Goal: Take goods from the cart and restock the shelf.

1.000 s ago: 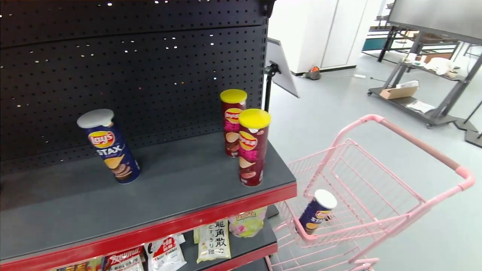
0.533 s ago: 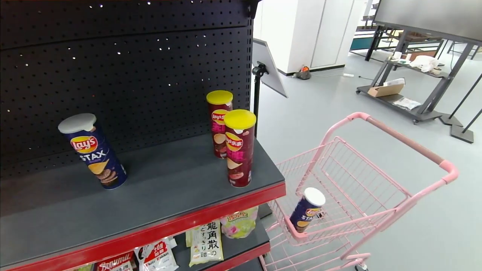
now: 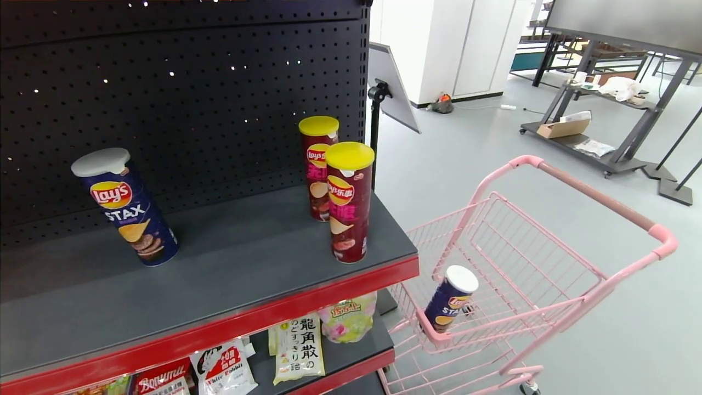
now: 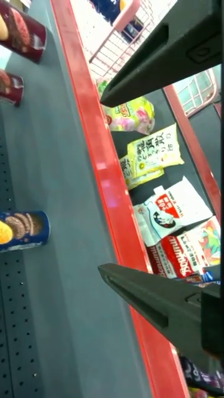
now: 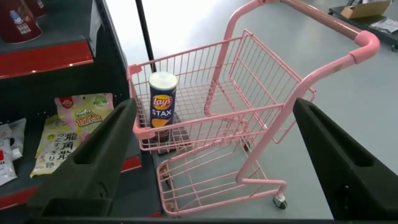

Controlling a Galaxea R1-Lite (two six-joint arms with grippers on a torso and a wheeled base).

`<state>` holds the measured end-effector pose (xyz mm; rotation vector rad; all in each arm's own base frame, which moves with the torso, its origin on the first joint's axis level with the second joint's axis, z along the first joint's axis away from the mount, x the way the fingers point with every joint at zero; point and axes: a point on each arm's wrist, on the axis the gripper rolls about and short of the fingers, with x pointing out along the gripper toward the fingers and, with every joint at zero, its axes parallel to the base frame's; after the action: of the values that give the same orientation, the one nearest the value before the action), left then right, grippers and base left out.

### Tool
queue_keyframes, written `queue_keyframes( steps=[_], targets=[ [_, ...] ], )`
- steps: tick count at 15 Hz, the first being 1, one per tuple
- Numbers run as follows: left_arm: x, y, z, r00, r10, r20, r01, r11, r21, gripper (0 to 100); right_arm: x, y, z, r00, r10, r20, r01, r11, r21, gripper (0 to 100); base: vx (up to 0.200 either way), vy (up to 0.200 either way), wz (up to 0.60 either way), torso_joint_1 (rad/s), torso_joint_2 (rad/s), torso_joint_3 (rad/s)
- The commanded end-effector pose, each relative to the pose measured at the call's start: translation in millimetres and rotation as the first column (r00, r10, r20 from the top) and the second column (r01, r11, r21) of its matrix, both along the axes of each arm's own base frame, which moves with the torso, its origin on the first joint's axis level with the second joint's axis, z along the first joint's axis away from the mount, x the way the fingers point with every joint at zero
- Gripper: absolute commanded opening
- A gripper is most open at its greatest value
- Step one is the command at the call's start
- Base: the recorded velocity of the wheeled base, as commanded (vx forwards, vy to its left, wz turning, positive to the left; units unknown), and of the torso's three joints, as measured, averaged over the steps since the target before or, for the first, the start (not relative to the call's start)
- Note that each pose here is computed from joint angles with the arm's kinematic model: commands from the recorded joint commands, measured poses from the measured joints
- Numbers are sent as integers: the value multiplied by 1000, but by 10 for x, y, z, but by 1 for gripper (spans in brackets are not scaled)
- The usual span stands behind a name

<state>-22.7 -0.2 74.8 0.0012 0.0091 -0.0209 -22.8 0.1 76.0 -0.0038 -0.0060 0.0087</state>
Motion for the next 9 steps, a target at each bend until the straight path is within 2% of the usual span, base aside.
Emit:
queue_keyframes(
  steps=[1,9],
  targets=[
    [1,0,0,1000,-1,-2,1,1000,0,100,0,0,1,1000,0,0,0,1000,1,100,0,0,0,-149,344,203],
    [1,0,0,1000,-1,-2,1,1000,0,100,0,0,1,1000,0,0,0,1000,1,100,0,0,0,-143,353,204]
  ],
)
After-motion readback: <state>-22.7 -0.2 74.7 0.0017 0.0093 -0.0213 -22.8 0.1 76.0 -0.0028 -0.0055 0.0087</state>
